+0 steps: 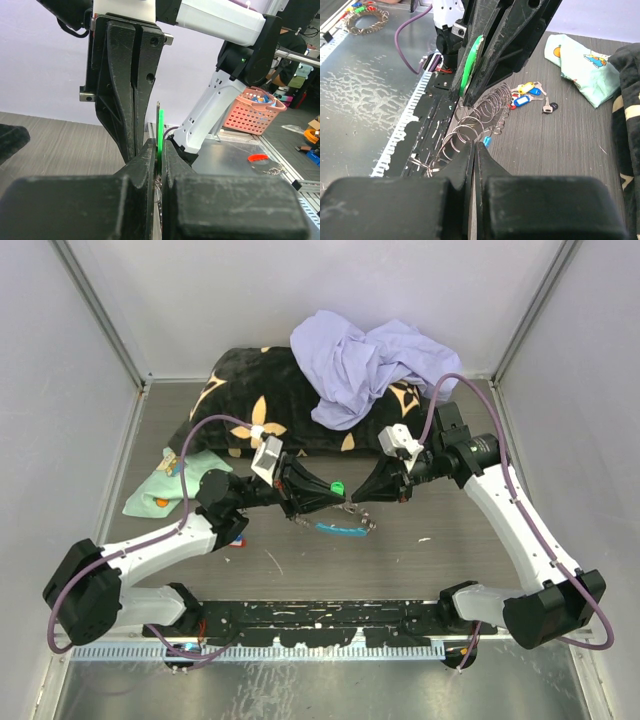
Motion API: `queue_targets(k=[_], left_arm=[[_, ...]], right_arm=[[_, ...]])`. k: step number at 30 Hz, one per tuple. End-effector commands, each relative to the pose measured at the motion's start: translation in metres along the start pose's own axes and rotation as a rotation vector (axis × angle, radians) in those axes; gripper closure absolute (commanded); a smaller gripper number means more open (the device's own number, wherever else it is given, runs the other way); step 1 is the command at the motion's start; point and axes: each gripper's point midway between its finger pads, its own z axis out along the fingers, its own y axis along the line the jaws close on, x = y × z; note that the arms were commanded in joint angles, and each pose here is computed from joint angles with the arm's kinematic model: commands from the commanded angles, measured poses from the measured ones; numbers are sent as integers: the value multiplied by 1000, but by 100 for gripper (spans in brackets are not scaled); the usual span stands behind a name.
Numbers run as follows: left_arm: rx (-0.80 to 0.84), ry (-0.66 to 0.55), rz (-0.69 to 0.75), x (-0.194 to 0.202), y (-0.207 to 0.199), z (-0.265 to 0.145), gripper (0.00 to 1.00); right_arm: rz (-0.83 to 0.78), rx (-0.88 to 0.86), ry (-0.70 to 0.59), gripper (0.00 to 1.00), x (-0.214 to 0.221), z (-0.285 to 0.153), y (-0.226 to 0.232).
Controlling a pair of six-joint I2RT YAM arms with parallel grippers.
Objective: Remove the keys from the keyring
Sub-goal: Remove the key from the keyring.
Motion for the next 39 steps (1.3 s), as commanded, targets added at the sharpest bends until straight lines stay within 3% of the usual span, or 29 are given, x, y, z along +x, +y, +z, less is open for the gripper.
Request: queue_targets(k=[1,7,15,21,29,39], left_arm=[[16,-87,103,-30,-10,2,100],[-88,-70,81,-32,3,0,100],[-416,-46,57,-25,37,-17,100],[-604,-8,60,-24,54,-22,100],[-703,9,48,-23,65,-19,100],[-865,34,0,-25,74,-16,100]], right_arm=[[-33,-15,-45,91,-16,-1,5],[-66,17,-1,79,-29,-6,3],[-65,100,95,63,-39,-17,2],[-57,94,90,60,-45,-18,8],[-22,87,81,59,-34,-15,8],[41,224,175,63,-6,-13,-29]])
